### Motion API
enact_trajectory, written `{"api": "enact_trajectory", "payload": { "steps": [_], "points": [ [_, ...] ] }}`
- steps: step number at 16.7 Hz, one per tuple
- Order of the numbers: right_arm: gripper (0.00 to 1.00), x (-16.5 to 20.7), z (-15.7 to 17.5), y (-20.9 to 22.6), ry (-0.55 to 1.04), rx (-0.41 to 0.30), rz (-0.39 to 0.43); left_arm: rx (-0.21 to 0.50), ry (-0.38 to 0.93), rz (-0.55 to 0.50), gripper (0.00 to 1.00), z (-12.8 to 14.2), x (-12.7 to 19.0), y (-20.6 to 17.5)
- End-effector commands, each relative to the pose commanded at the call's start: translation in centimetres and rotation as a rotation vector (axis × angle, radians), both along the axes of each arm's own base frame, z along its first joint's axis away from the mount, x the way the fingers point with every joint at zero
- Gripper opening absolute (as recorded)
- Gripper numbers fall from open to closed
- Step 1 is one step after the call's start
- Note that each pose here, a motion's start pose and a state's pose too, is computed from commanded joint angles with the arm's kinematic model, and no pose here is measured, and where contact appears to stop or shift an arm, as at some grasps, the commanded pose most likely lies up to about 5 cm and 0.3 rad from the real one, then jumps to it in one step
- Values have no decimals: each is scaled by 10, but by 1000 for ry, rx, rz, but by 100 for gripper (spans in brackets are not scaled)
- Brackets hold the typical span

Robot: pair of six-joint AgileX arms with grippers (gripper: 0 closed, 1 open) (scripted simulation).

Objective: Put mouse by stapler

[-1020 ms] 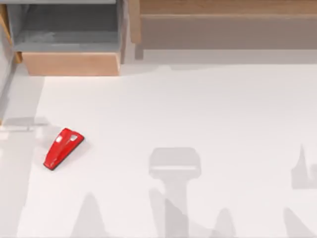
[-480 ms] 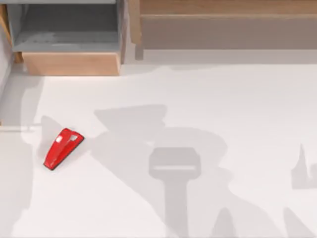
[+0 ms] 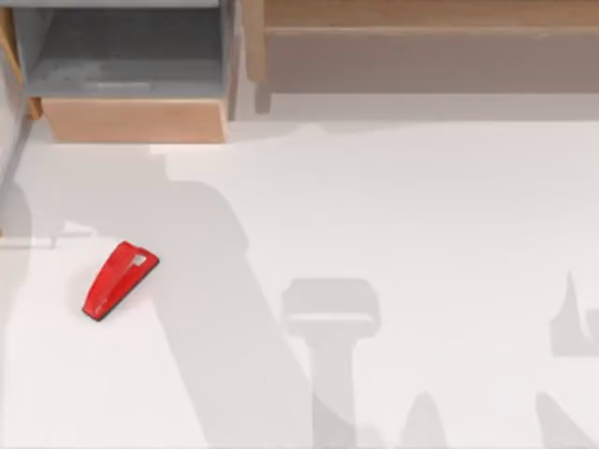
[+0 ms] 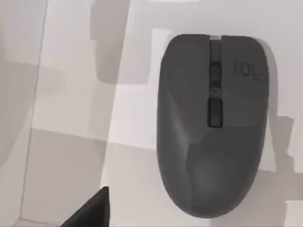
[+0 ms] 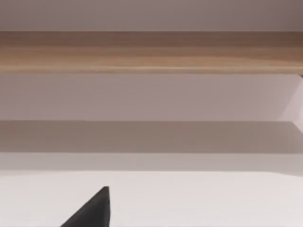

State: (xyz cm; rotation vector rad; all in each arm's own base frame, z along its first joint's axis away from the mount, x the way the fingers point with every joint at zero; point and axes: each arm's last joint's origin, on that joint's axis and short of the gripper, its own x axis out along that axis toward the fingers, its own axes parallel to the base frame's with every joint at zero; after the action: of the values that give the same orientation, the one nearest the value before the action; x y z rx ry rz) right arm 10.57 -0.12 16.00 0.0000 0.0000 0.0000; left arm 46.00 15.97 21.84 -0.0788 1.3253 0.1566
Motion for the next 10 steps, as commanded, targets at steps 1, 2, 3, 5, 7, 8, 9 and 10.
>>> {"api": "enact_trajectory", "payload": {
  "steps": [1, 2, 3, 5, 7, 8, 9, 10],
  "points": [
    [100, 0, 0, 0, 0, 0, 0, -11, 35, 3, 100, -14, 6, 6],
    [100, 0, 0, 0, 0, 0, 0, -22, 66, 3, 100, -27, 12, 10],
    [100, 0, 0, 0, 0, 0, 0, -31, 90, 1, 100, -38, 16, 12],
    [100, 0, 0, 0, 0, 0, 0, -43, 121, -11, 100, -52, 22, 12],
    [100, 0, 0, 0, 0, 0, 0, -49, 135, -19, 100, -58, 26, 10],
    [100, 0, 0, 0, 0, 0, 0, -49, 135, -19, 100, -58, 26, 10],
    [100, 0, 0, 0, 0, 0, 0, -49, 135, -19, 100, -58, 26, 10],
    [100, 0, 0, 0, 0, 0, 0, -49, 135, -19, 100, -58, 26, 10]
  ]
}}
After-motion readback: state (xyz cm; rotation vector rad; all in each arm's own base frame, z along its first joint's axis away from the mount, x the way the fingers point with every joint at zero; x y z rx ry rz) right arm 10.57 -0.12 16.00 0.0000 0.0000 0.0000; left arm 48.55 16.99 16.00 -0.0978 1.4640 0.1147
